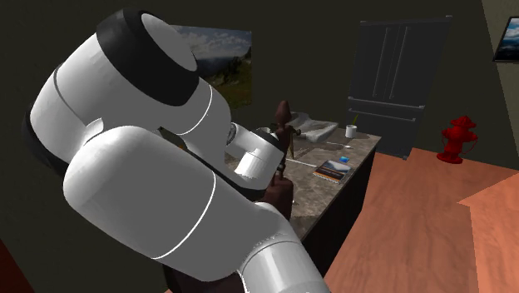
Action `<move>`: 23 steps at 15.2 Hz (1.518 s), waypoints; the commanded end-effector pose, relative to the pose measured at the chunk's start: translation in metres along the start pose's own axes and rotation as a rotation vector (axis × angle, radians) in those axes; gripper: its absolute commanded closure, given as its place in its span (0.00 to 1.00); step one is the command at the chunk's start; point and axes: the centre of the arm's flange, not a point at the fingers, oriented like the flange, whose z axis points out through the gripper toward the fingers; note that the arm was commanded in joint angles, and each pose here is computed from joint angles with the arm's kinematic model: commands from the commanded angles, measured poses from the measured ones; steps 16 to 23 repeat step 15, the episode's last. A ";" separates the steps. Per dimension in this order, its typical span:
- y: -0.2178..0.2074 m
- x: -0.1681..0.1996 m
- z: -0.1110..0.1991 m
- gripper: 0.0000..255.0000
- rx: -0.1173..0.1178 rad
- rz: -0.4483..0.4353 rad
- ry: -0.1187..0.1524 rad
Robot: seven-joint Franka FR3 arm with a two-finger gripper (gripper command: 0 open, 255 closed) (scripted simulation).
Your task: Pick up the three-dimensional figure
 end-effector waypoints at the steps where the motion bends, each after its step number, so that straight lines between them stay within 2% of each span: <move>1: -0.001 0.008 -0.006 1.00 0.002 0.001 0.001; 13: -0.004 0.057 -0.047 1.00 0.002 0.001 0.001; 23: -0.004 0.057 -0.047 1.00 0.002 0.001 0.001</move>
